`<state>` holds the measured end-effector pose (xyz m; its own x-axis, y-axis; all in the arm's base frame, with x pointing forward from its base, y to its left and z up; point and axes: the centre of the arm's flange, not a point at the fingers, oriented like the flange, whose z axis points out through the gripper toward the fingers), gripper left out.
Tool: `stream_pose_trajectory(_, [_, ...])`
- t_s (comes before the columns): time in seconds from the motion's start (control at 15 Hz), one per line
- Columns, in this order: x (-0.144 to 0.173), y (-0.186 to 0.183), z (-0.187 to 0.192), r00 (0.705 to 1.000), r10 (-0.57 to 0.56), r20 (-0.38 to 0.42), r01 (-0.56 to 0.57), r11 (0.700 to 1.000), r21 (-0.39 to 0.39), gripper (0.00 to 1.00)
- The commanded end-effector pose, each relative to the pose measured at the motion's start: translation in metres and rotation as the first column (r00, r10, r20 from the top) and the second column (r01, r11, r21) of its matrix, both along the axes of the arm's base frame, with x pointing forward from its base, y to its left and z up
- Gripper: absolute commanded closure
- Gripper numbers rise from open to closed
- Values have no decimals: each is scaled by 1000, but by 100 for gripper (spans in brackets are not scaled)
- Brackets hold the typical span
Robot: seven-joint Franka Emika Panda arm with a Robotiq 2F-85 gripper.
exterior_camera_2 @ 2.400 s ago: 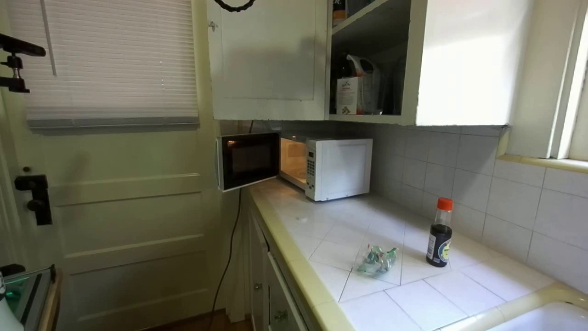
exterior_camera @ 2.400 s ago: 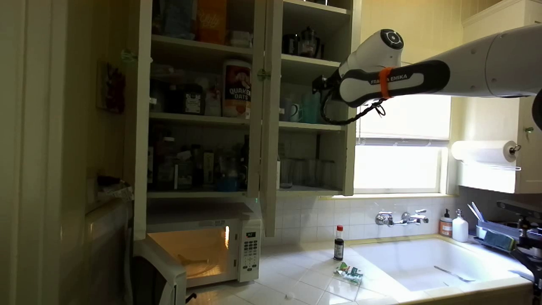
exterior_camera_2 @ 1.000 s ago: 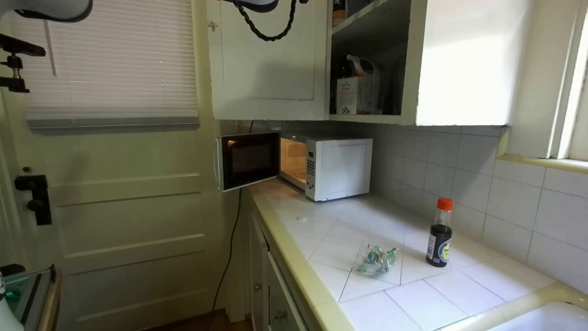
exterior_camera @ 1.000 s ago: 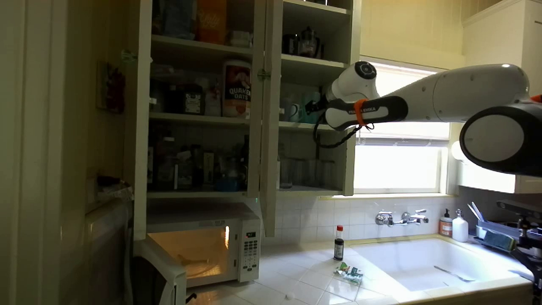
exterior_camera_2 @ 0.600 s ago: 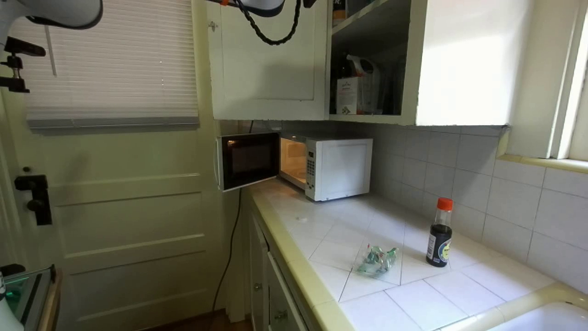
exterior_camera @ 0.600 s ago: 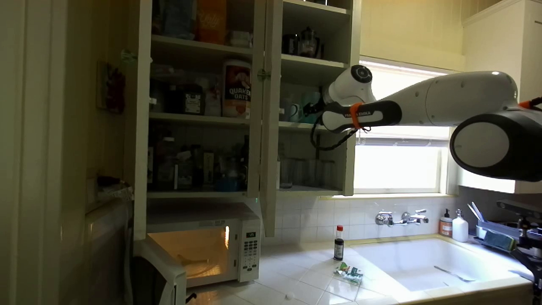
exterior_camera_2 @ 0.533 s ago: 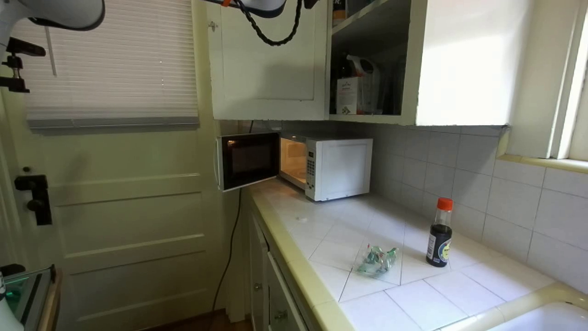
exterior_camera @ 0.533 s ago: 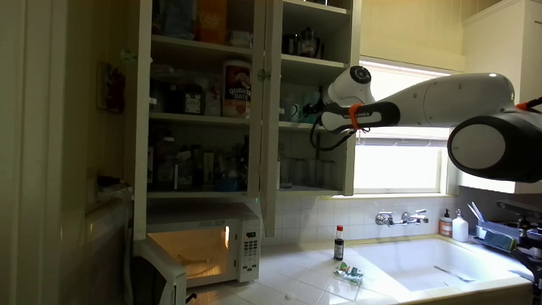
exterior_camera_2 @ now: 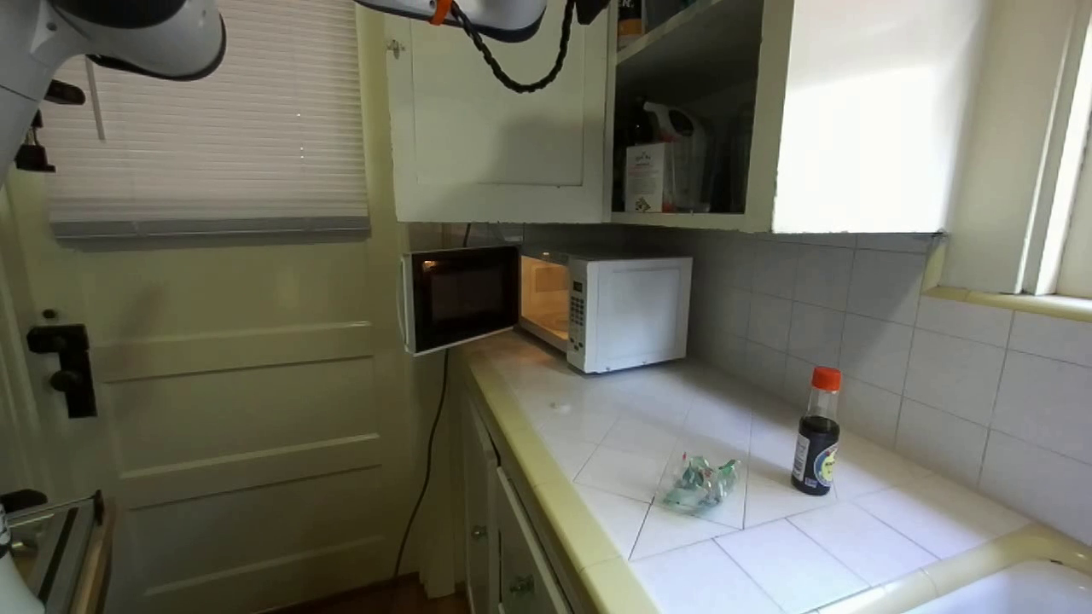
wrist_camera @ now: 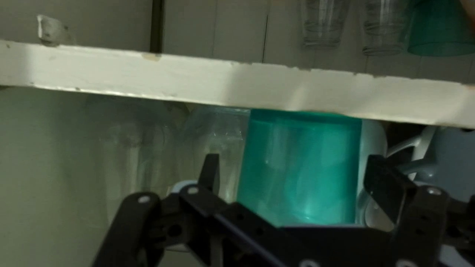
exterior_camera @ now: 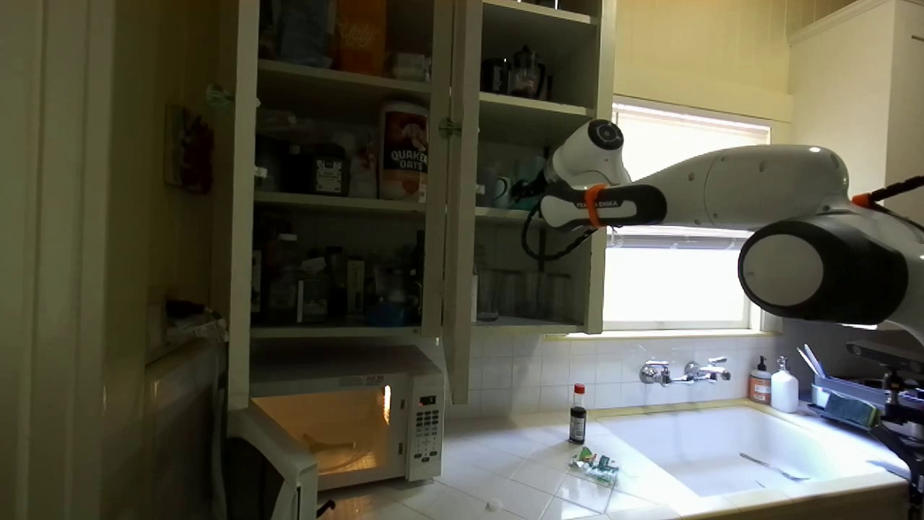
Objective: Move the blue cup to the bottom shelf
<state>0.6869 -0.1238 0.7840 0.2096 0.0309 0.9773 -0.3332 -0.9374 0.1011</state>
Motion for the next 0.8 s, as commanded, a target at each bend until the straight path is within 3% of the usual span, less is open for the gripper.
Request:
stream_pose_trajectory(0.0, [27,-7,10,1000,14,-8,-14,1000,25,0])
stream_pose_trajectory(0.13, [34,-5,10,1000,26,-8,-26,999,28,25])
stream_pose_trajectory(0.33, [37,-1,11,999,34,-8,-34,999,17,47])
stream_pose_trajectory(0.73, [15,5,10,1000,-25,6,25,1000,9,47])
